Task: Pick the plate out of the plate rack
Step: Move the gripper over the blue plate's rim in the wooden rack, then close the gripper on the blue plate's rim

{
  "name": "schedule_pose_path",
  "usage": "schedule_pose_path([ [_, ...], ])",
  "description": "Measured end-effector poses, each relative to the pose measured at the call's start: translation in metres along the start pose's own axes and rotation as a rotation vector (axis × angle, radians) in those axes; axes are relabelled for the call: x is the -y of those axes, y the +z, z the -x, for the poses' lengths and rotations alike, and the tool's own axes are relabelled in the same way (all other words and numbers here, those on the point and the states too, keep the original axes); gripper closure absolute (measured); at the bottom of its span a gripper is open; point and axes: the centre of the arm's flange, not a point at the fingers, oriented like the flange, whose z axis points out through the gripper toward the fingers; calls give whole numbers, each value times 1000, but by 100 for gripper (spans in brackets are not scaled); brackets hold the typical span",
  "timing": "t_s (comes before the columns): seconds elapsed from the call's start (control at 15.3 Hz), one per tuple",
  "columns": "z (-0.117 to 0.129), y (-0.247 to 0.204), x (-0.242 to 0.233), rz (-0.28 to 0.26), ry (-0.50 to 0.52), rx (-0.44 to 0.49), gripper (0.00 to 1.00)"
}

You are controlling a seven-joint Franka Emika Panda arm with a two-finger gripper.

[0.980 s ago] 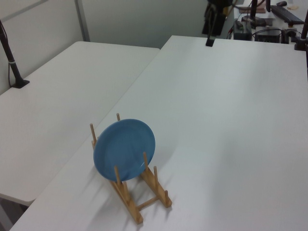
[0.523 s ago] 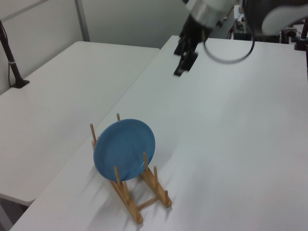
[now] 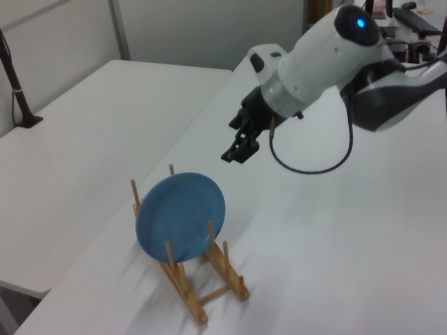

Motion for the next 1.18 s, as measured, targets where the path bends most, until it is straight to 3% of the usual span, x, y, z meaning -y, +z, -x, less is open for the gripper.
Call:
schedule_pose_path([
  [0.13, 0, 5, 18, -1, 35, -17, 17],
  [0.59, 6, 32, 63, 25, 125, -71, 18],
  [1.18, 7, 66, 73, 47, 122, -73, 23],
])
